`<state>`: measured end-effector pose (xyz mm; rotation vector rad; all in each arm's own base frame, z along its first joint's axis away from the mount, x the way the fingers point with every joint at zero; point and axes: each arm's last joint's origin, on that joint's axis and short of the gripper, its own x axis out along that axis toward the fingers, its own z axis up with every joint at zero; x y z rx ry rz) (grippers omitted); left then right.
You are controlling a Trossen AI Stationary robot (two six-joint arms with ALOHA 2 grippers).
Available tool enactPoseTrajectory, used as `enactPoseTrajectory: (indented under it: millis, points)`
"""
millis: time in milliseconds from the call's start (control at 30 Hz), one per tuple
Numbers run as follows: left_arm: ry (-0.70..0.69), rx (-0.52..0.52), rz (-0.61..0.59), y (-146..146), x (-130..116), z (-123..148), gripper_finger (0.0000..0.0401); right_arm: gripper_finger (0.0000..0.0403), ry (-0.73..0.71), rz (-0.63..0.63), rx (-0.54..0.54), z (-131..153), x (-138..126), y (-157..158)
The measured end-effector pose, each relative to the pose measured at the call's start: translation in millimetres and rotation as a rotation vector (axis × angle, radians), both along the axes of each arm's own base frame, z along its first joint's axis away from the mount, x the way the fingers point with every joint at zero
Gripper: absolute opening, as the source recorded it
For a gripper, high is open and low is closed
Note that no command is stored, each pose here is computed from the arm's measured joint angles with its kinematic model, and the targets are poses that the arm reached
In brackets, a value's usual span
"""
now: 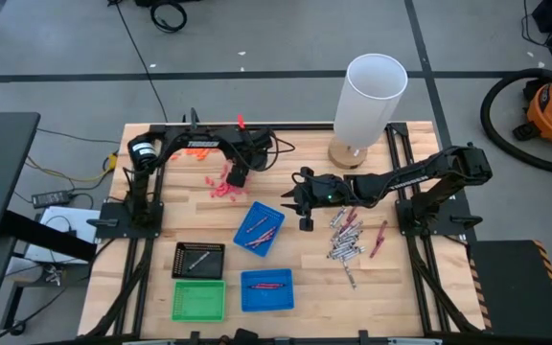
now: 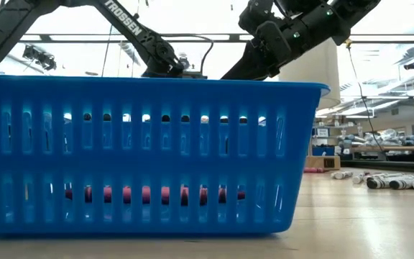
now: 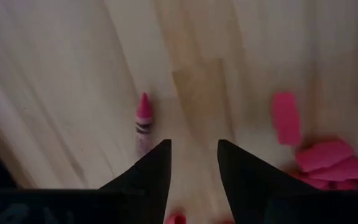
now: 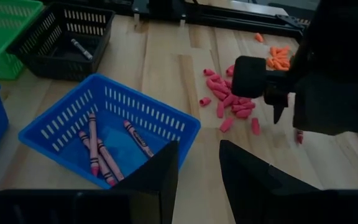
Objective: Sort crayons
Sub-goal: Put the pink crayon into the top blue bin
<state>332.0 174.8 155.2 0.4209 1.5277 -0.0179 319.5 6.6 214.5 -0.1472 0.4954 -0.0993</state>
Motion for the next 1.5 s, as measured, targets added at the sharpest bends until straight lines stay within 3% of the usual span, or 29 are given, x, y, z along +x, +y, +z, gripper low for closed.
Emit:
enactPoseTrajectory:
  millis: [200,500,933,1067,1300,1500]
  points:
    - [0.004,0.011,-0.013,-1.5,0.1,2.5,0.0141,0.0126,-0.005,0.000,0.000,0.4,0.2,0.0]
    - [-0.024,0.040,0.033,20.8,-7.8,3.1,0.0141,0.0126,-0.015,0.000,0.001,1.3,0.7,0.1]
    - [-0.018,-0.005,0.053,29.8,-8.9,-10.6,0.0140,0.0126,-0.022,0.007,-0.005,1.9,1.0,1.3]
    - [-0.015,-0.014,0.047,29.4,-9.2,-11.2,0.0111,0.0126,-0.026,0.007,-0.005,2.3,1.2,1.3]
    - [-0.003,-0.020,0.015,28.7,-9.8,-11.8,0.0022,0.0126,-0.027,0.007,-0.005,2.4,1.2,1.3]
    - [-0.005,-0.015,0.014,29.0,-9.4,-11.8,0.0015,0.0126,-0.018,0.007,-0.006,1.6,0.8,1.2]
